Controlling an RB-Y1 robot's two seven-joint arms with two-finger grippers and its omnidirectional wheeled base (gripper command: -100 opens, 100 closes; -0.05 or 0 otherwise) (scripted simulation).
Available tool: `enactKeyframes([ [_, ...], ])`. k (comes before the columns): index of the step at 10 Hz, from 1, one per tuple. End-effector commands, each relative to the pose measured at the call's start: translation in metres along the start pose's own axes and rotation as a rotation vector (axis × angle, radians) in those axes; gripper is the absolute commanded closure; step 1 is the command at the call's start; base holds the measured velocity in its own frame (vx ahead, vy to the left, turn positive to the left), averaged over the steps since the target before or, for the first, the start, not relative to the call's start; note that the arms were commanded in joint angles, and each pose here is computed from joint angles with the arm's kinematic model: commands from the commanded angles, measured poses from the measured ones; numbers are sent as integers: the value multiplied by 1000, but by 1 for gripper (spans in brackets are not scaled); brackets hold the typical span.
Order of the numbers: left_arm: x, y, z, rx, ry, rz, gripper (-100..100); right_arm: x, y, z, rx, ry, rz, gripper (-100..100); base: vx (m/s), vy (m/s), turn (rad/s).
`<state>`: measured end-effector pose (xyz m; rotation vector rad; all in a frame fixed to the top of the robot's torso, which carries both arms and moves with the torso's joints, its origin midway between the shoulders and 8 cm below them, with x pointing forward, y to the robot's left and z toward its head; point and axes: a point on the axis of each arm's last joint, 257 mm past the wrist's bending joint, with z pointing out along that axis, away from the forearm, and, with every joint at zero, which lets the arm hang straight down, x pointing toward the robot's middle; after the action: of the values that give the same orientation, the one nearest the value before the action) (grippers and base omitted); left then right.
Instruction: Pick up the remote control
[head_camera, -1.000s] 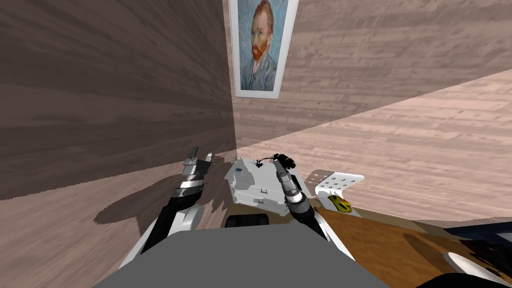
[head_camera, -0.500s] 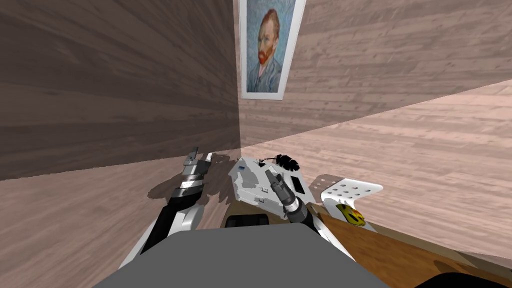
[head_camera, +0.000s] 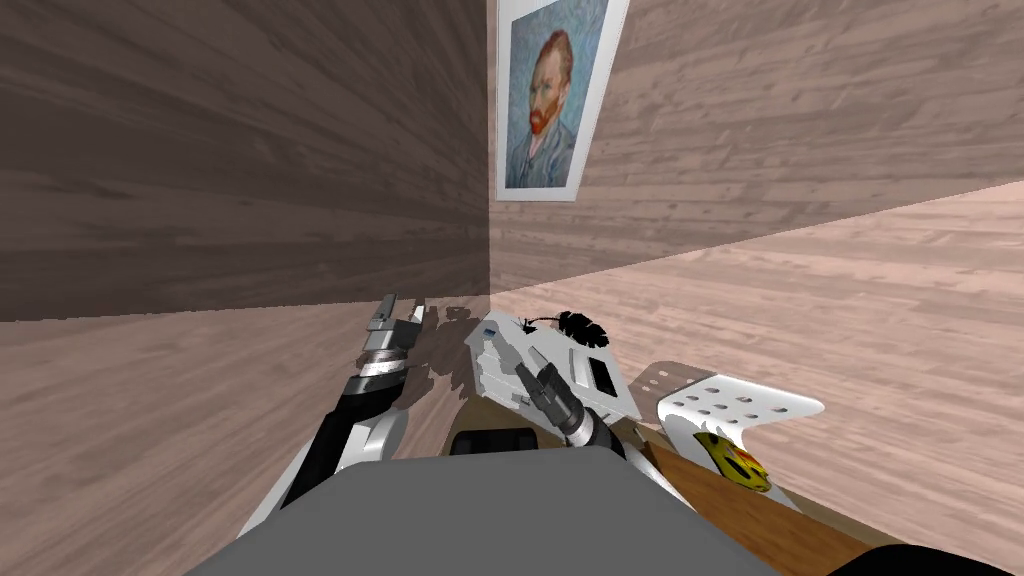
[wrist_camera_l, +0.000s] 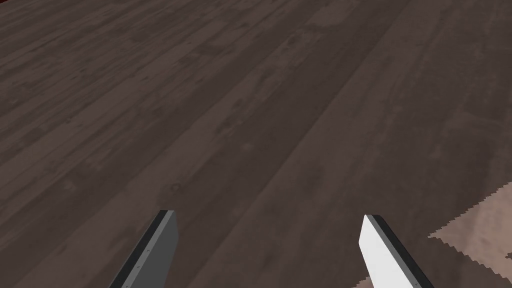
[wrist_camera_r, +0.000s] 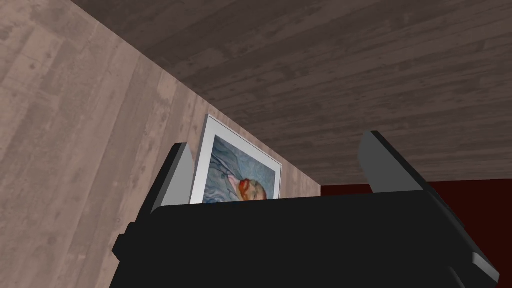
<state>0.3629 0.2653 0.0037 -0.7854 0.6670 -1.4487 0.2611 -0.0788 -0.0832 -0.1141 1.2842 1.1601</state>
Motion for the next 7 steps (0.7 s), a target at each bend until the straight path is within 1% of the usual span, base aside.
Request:
enactKeyframes([
  [1,0,0,0,0,0,0,0,26,-1,-9,6,79,-28,-100,-45,-46,319],
  [2,0,0,0,0,0,0,0,29,-1,-13,2,99,-34,-100,-43,-51,138],
  [3,0,0,0,0,0,0,0,50,-1,-22,9,160,-54,-100,-43,-49,278],
  [4,0,0,0,0,0,0,0,54,-2,-27,4,183,-64,-100,-36,-45,164],
  [5,0,0,0,0,0,0,0,75,-2,-39,9,246,-84,-100,-32,-48,301],
  [6,0,0,0,0,0,0,0,78,-2,-44,3,271,-96,-100,-28,-46,192],
  [7,0,0,0,0,0,0,0,98,-2,-58,8,334,-115,-100,-40,-49,327],
])
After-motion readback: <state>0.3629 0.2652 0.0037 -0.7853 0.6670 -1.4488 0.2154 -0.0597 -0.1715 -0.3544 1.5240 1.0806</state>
